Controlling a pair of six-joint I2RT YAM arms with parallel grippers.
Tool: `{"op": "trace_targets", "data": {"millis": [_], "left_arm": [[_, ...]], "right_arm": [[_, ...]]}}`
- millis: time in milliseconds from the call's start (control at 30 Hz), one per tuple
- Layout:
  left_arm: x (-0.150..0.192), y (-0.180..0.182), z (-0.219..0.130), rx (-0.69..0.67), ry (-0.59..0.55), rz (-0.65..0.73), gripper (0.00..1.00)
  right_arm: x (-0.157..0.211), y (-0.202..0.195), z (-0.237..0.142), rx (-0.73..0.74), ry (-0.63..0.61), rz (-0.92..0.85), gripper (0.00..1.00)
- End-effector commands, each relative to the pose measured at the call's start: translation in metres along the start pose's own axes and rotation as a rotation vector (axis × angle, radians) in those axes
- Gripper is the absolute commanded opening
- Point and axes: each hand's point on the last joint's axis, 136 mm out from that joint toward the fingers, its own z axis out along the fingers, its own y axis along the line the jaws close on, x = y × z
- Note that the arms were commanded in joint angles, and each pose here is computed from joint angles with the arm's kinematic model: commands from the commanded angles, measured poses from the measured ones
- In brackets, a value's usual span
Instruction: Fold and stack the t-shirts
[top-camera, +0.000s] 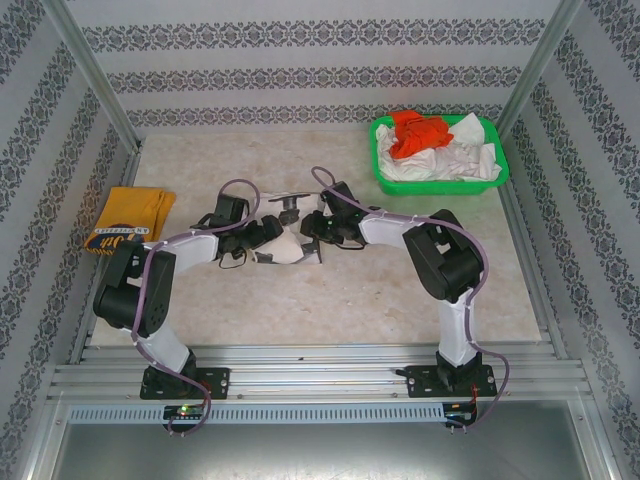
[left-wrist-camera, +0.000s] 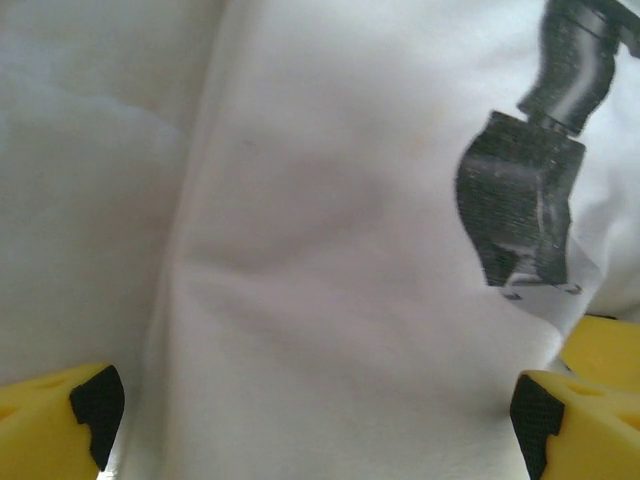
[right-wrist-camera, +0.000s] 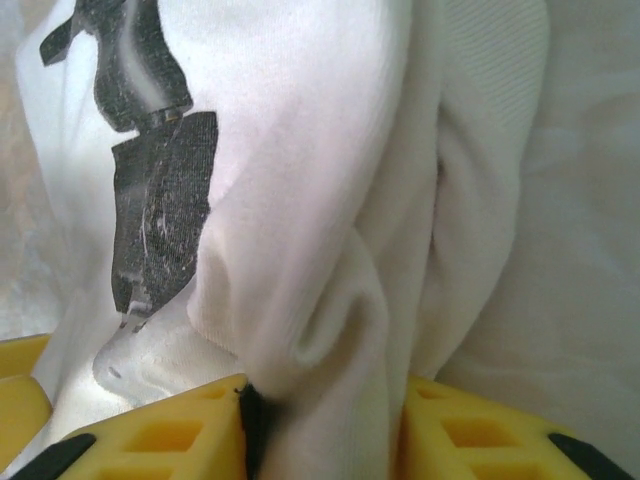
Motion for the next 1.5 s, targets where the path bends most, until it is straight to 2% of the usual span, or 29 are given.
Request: {"op": "trace_targets", "data": {"millis": [0,200,267,433,533,667,933,1067,1167,1367,1467], "left_arm": [[0.001,-0.009,0.000,0.037,0.037,0.043,0.98],[-0.008,-0.009,0.008,0.005,0.041,0.101,0.87],[-0.011,-0.008,0.010,-0.015,0.042,0.119,0.87],[-0.016,0.003,0.009,-0.093,0.042,0.156,0.99],[-0.019,0.010,0.010,-0.115,0.042,0.143,1.00],[-0.020,0.005,0.019,-0.068,0.065,0.115,0.99],[-0.020,-0.009,0.037,0.022,0.089,0.058,0.84],[-0.020,-0.015,0.038,0.056,0.089,0.045,0.72],[-0.020,-0.021,0.033,0.070,0.089,0.034,0.58],[-0.020,-0.028,0.021,0.062,0.063,0.052,0.56],[-0.019,-0.024,0.026,0.050,0.068,0.055,0.54]], "right_arm": [[-0.002,-0.001,0.006,0.004,0.008,0.015,0.33],[0.002,-0.020,0.008,0.060,0.028,0.013,0.14],[0.004,-0.024,0.009,0.067,0.038,0.014,0.13],[0.007,-0.030,0.010,0.081,0.048,0.013,0.13],[0.008,-0.030,0.012,0.081,0.053,0.011,0.13],[0.008,-0.030,0.015,0.076,0.063,0.016,0.13],[0.009,-0.030,0.017,0.075,0.069,0.023,0.13],[0.011,-0.034,0.019,0.081,0.076,0.029,0.13],[0.012,-0.034,0.020,0.080,0.081,0.032,0.13],[0.011,-0.034,0.022,0.076,0.082,0.038,0.13],[0.011,-0.032,0.023,0.069,0.084,0.041,0.13]]}}
